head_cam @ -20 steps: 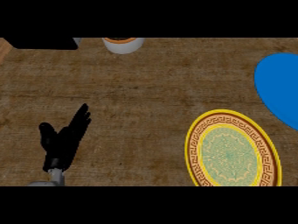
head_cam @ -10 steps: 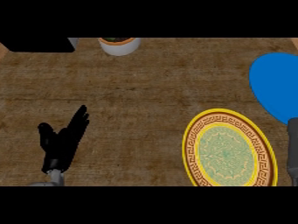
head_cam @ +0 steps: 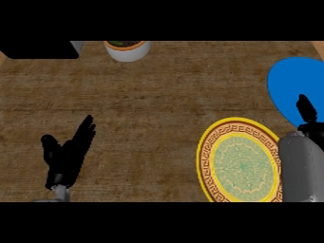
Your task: Pick the cupcake from the plate and place it in the plate
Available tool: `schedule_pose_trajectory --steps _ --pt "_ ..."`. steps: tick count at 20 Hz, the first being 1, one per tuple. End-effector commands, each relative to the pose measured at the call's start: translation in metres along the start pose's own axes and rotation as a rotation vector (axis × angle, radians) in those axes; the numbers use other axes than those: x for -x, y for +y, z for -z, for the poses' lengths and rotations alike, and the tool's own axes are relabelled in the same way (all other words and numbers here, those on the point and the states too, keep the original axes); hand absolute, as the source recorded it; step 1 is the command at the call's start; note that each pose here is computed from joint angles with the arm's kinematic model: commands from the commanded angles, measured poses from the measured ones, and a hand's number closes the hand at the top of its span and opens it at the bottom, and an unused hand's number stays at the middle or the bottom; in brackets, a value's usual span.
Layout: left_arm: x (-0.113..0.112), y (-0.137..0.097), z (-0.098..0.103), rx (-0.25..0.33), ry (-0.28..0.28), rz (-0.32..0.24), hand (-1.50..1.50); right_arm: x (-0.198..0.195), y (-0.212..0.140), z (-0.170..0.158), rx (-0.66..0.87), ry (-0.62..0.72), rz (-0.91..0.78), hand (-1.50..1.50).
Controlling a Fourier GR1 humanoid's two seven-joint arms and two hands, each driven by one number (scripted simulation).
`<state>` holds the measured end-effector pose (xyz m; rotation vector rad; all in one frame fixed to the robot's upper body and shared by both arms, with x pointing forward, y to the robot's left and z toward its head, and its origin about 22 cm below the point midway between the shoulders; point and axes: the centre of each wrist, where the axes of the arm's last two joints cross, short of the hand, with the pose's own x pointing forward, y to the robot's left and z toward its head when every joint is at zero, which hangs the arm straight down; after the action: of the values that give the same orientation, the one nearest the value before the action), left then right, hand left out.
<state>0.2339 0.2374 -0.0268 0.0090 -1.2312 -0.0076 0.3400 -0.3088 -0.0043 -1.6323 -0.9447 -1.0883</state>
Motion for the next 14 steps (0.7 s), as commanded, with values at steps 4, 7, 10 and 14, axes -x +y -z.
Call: schedule_pose_trajectory --steps 4,7,10,14 --pt "0.002 -0.003 0.006 0.006 0.051 -0.001 0.0 0.019 -0.01 -0.03 -0.073 0.018 -0.001 -1.5" --pt "0.025 0.009 -0.009 0.012 0.045 -0.002 0.0 0.034 -0.018 -0.032 -0.088 0.04 -0.032 -1.5" --pt "0.007 0.005 -0.003 0.014 0.053 0.009 0.0 0.032 -0.016 -0.038 -0.116 0.04 -0.069 -1.5" --pt "0.001 -0.01 -0.006 0.014 0.055 0.013 0.0 0.02 -0.012 -0.04 -0.111 0.041 -0.068 -1.5"
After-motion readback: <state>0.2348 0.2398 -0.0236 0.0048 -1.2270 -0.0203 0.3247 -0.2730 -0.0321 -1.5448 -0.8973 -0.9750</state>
